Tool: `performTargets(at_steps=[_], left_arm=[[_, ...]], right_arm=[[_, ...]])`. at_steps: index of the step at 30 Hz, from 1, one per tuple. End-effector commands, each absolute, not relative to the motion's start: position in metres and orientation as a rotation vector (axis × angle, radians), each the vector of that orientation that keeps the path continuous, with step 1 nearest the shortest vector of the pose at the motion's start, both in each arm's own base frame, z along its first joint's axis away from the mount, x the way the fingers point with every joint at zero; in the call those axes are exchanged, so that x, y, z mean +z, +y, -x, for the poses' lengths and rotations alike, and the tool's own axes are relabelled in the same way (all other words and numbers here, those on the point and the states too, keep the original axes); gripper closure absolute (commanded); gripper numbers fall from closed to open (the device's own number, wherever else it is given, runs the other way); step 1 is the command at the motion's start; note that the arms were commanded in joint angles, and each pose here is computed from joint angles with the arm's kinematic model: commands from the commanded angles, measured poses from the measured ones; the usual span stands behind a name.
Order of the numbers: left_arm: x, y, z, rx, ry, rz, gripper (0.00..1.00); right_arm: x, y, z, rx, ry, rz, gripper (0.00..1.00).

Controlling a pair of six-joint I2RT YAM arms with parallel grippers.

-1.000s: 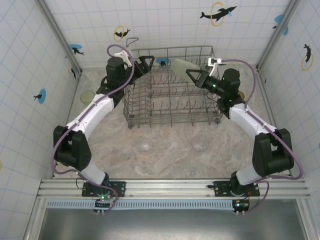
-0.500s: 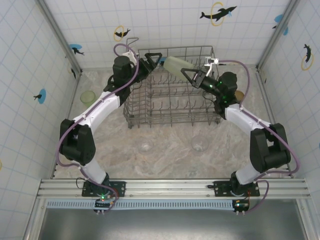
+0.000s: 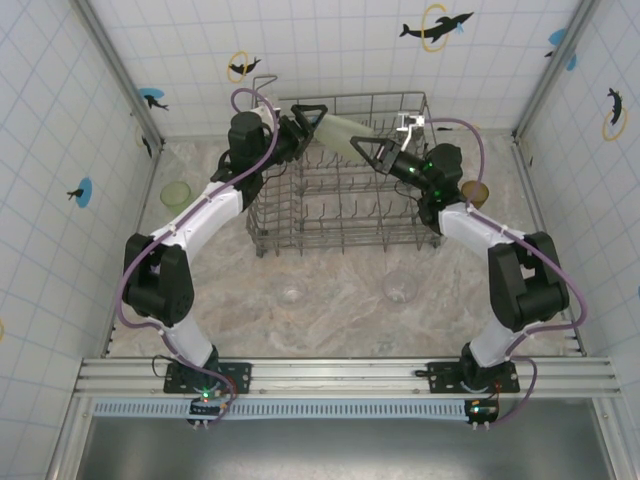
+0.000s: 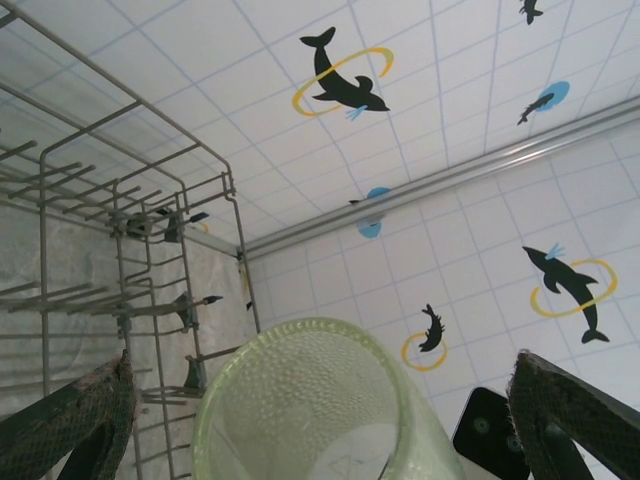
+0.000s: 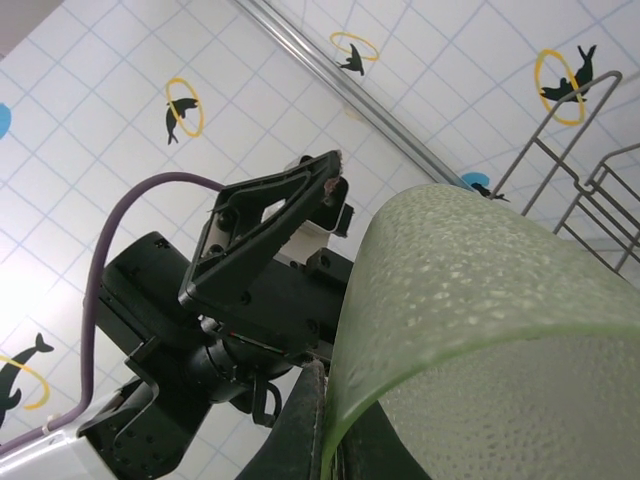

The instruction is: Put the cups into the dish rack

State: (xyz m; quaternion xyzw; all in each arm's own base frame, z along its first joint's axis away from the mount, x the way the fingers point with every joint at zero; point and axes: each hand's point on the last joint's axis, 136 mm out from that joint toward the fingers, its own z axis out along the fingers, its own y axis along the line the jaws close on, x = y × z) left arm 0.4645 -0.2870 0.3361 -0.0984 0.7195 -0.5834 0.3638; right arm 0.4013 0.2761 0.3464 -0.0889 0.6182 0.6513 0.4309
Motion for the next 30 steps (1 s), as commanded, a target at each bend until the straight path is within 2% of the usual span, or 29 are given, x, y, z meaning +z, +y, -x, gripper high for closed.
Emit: performTargets(at_steps=[1,9,12,15,20,23,24,26,30], left_arm=[[0.345,-0.296,-0.463,-1.556,1.826,0.217,0.02],[0.339,-0.317,-0.454,-1.602,1.842,0.173,0.02],[0.337,-0.317,-0.453,-1.610,1.840,0.173,0.09],[0.339,-0.318,-0.452,-1.625,1.823,0.162,0.27],[0.338,-0.322,-0.452,-1.646,1.820,0.138,0.71],[0.336,-0.322,-0.453,-1.644,1.818,0.134,0.97],[0.336,-0.322,-0.454,-1.642,1.816,0.133,1.00],[0.334,-0.322,-0.456,-1.631,1.814,0.133,1.00],[0.332,-0.321,-0.460,-1.594,1.808,0.126,1.00]], right_arm=[[0.380,0.281,-0.396,1.640,1.413,0.301,1.00],[0.377,0.293,-0.397,1.668,1.415,0.333,1.00],[0.373,0.295,-0.398,1.675,1.424,0.332,1.00],[0.370,0.296,-0.398,1.682,1.432,0.342,1.00],[0.370,0.296,-0.399,1.669,1.441,0.348,1.00],[0.367,0.296,-0.399,1.653,1.458,0.350,0.90],[0.366,0.295,-0.398,1.646,1.464,0.350,0.83],[0.365,0.291,-0.396,1.627,1.471,0.346,0.65],[0.360,0.280,-0.393,1.583,1.499,0.325,0.42]])
